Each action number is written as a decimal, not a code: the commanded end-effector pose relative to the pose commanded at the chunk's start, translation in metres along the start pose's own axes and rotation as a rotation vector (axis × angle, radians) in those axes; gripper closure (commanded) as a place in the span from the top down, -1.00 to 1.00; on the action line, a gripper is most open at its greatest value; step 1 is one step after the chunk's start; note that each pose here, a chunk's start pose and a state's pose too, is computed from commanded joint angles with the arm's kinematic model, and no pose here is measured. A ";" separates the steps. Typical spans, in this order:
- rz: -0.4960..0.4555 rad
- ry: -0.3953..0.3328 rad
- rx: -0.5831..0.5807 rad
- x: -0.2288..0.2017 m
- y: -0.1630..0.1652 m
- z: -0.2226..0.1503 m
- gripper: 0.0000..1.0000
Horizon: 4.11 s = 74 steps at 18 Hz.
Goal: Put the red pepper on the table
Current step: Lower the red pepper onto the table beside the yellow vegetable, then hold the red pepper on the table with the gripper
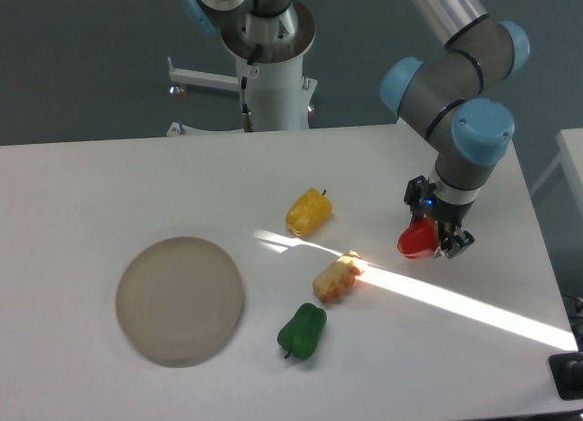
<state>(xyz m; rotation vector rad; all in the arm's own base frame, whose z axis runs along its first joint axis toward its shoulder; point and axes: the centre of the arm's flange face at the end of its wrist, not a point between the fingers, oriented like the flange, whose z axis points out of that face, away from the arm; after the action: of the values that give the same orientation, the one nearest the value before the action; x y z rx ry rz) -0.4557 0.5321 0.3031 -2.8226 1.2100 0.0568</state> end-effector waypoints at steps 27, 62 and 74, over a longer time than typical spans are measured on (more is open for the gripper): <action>-0.012 0.042 0.001 0.002 -0.004 0.038 0.13; -0.007 0.047 0.001 0.002 -0.006 0.053 0.18; -0.006 0.049 0.001 0.002 -0.007 0.055 0.38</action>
<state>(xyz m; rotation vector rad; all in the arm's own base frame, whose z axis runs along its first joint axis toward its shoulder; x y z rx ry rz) -0.4494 0.5398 0.2488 -2.8425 1.2110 -0.0128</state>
